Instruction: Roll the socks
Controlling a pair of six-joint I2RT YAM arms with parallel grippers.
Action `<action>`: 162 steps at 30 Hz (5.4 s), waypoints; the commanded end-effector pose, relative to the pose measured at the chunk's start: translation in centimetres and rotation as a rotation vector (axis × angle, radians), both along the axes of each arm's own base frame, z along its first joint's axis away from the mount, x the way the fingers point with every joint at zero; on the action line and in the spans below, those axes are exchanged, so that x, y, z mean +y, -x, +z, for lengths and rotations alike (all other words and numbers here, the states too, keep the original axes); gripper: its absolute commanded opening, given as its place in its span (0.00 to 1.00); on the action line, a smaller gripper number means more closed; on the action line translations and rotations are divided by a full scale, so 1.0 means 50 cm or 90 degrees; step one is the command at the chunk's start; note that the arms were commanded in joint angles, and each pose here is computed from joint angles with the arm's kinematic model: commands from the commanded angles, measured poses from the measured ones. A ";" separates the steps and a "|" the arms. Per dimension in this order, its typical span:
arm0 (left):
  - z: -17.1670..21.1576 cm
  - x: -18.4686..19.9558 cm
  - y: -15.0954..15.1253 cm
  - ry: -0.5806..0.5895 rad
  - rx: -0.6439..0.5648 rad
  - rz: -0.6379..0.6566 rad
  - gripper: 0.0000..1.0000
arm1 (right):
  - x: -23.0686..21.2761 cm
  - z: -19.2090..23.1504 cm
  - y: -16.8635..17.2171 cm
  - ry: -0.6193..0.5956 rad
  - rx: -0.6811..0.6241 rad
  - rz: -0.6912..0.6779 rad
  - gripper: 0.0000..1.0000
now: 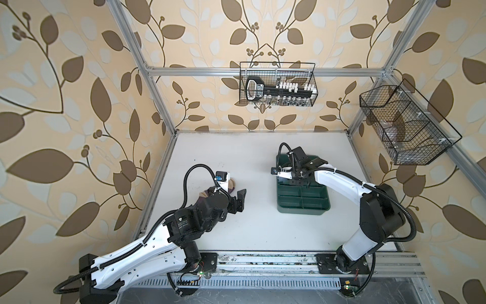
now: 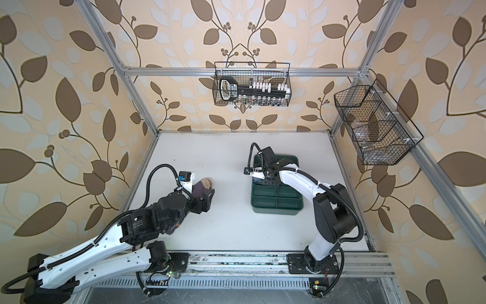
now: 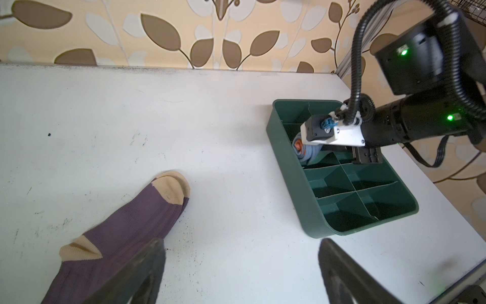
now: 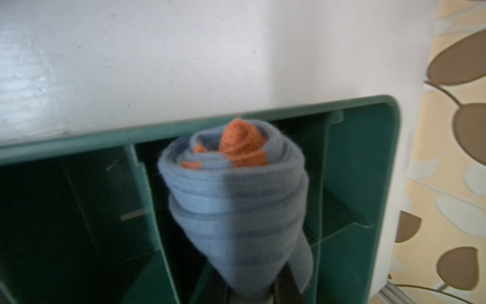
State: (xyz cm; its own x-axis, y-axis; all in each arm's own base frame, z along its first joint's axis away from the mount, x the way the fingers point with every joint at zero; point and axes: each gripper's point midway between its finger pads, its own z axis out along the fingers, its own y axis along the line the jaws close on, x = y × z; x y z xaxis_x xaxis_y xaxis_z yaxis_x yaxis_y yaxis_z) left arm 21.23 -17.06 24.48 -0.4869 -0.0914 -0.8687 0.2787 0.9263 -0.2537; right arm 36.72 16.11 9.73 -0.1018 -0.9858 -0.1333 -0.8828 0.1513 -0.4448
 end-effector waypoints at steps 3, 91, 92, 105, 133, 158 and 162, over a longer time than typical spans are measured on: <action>-0.010 0.008 -0.009 -0.020 -0.010 0.018 0.93 | -0.005 -0.052 0.087 0.007 0.136 0.055 0.00; 0.038 0.216 0.047 0.028 0.052 0.272 0.97 | 0.032 0.331 0.172 -0.777 -0.055 -0.471 0.73; 0.035 0.213 0.045 0.033 0.066 0.286 0.96 | 0.042 0.307 0.174 -0.731 -0.054 -0.488 0.71; -0.020 0.128 0.027 -0.054 0.173 0.251 0.97 | 0.132 0.105 0.137 -0.439 -0.073 -0.612 0.65; -0.026 0.162 0.049 -0.067 0.153 0.222 0.98 | 0.061 -0.018 0.080 -0.314 -0.147 -0.791 0.00; -0.064 0.146 -0.050 -0.125 0.190 0.217 0.99 | -0.092 0.080 0.028 -0.302 -0.153 -0.765 0.42; -0.066 0.181 -0.080 -0.127 0.202 0.251 0.99 | 0.077 0.152 0.043 -0.393 -0.112 -0.635 0.62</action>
State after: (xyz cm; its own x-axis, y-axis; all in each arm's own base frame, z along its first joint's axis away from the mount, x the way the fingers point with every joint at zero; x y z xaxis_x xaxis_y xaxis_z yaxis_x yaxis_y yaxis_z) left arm 24.35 -7.61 20.17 -0.6982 -0.1819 -0.6924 -0.2035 0.9777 -0.0515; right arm 35.21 15.17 13.73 -0.7833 -0.1909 -0.5916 -0.0596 0.9704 -0.2341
